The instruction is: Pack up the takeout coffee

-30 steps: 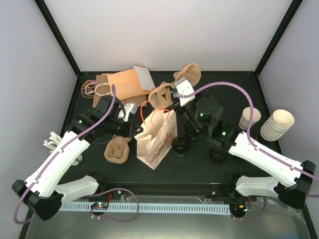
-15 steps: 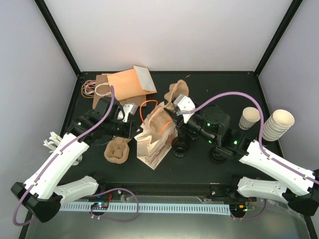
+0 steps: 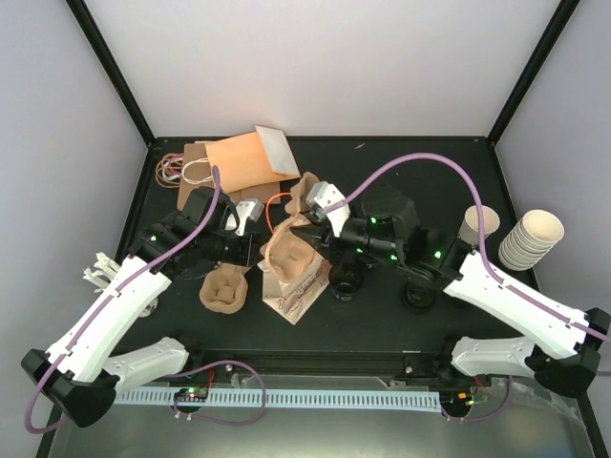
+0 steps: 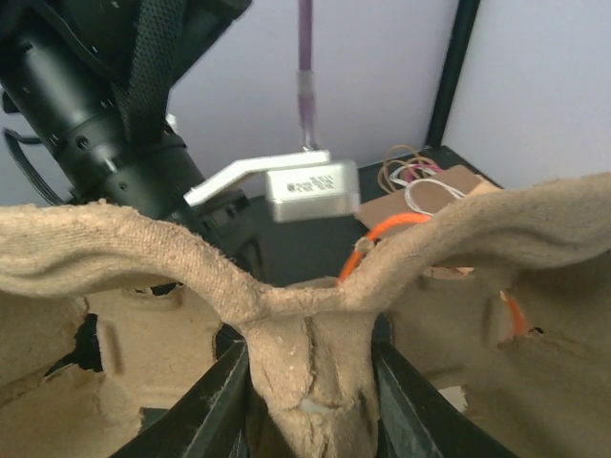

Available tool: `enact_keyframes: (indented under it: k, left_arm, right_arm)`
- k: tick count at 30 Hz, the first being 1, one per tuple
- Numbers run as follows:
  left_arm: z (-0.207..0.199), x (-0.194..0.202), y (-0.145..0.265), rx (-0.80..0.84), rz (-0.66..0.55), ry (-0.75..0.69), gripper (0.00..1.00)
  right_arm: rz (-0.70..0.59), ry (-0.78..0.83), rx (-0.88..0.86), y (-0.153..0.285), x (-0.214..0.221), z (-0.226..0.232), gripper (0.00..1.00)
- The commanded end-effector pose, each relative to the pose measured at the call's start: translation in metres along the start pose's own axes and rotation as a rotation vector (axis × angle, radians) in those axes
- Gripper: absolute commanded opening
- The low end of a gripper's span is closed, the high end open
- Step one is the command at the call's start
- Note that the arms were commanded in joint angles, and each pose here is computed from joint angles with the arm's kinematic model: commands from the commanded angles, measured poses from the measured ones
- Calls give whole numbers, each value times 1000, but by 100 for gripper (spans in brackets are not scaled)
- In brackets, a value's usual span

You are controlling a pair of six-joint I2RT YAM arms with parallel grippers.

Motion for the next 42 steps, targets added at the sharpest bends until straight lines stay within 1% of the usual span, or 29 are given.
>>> enact_keyframes:
  k: [1, 6, 8, 18, 22, 30, 34, 39, 42]
  left_arm:
    - [1, 2, 1, -9, 9, -16, 1]
    - [2, 1, 3, -25, 3, -20, 2]
    - [1, 1, 3, -23, 1, -22, 2]
    - [-2, -1, 4, -7, -8, -30, 2]
    - [-2, -1, 3, -1, -7, -28, 2]
    - [-4, 0, 5, 6, -8, -36, 2]
    - [-4, -1, 5, 5, -8, -41, 2]
    - [-4, -3, 6, 1, -20, -43, 2]
    - [-5, -4, 6, 3, -25, -43, 2]
  right_arm:
    - [44, -113, -137, -5, -8, 16, 33]
    - [129, -209, -208, -10, 2, 23, 33]
    - [142, -247, -238, -9, 6, 25, 33]
    - [96, -396, -399, -12, -5, 26, 32]
    - [51, -437, -443, -15, -14, 24, 32]
    - [2, -585, -444, -18, -14, -3, 32]
    - [9, -642, -421, -20, -11, -15, 32]
    - [18, -683, -494, -23, -8, -12, 32]
    - [34, -689, -500, -27, -2, -11, 32]
Point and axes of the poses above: each gripper's point midway between its finger pads, its own y axis back along the fingers, its own z axis along the line the jaws close on, x = y × z, the point moved 3 cm from there along y, back along the fingers, and after that the axes turned 9 degrees about y, right-handed, at the moved point
